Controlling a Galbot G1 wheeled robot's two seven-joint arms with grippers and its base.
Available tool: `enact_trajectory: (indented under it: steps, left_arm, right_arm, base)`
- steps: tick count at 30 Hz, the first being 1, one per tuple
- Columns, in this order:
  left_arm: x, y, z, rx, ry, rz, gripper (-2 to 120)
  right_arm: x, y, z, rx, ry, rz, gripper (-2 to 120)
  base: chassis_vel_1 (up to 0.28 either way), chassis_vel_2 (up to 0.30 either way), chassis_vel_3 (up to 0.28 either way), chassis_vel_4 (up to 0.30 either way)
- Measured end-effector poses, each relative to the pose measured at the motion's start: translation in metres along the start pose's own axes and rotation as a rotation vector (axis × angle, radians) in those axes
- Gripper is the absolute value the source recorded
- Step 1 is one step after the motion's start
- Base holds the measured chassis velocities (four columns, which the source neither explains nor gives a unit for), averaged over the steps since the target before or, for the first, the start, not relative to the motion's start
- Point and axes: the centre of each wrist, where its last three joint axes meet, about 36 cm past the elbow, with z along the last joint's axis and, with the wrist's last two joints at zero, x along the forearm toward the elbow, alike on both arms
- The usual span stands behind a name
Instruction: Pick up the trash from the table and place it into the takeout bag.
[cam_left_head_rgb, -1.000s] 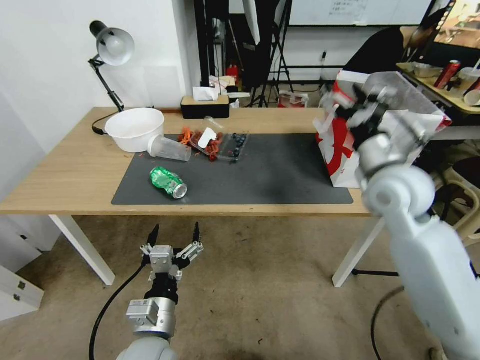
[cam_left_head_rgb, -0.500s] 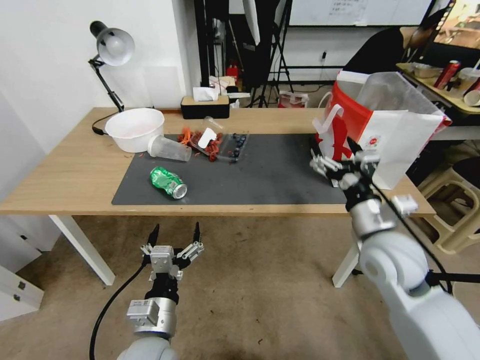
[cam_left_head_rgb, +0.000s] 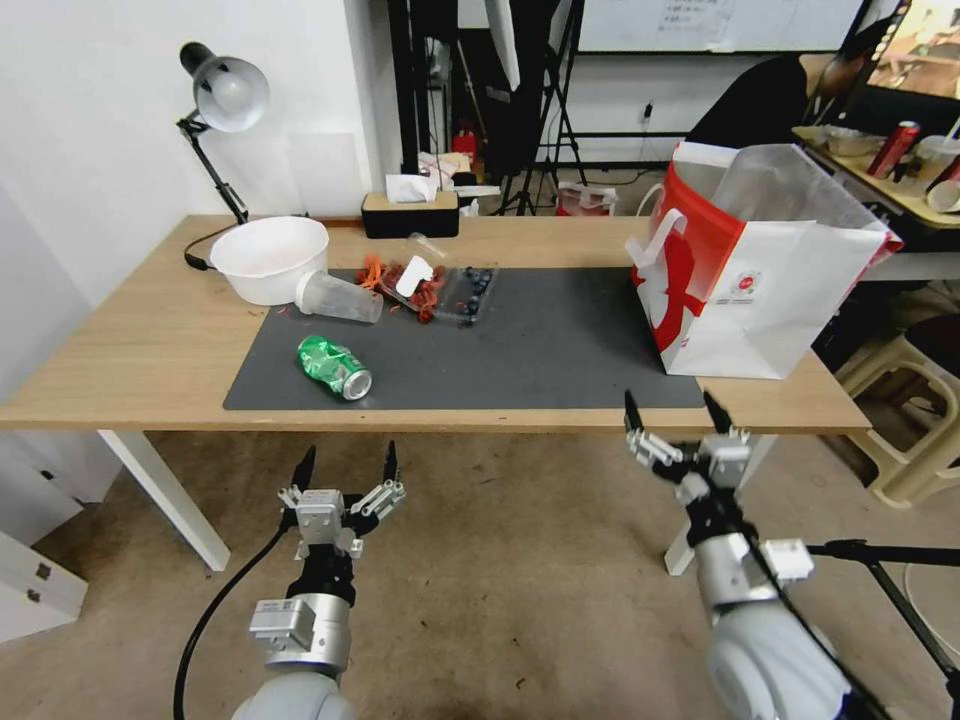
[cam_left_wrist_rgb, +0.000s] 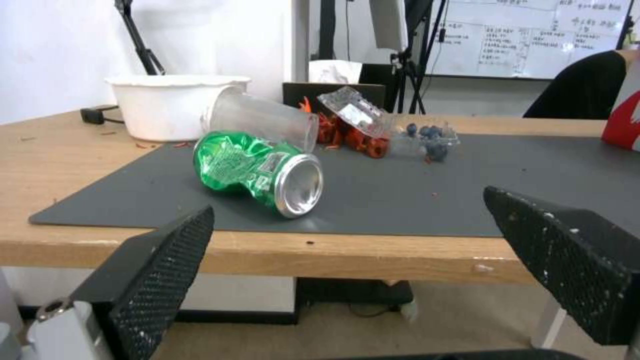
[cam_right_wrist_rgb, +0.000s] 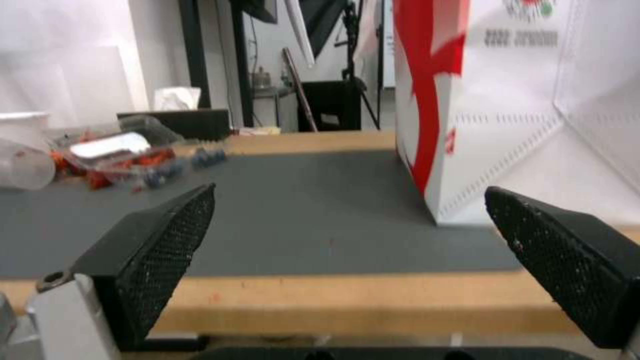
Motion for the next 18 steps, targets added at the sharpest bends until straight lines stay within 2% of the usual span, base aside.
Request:
enact_trajectory:
  steps: [11,18]
  left_arm:
    - [-0.008,-0.001,-0.001,0.019,0.0,0.001,100]
    - [-0.029,0.001,-0.008,0.076,0.013,-0.007,100]
  right_arm:
    - [0.001,0.004,0.005,-0.007,0.006,0.014,100]
    - [-0.002,0.007,0.007,-0.004,0.004,0.01,100]
  base:
    - [0.0,0.0,0.0,0.0]
    - [0.0,0.0,0.0,0.0]
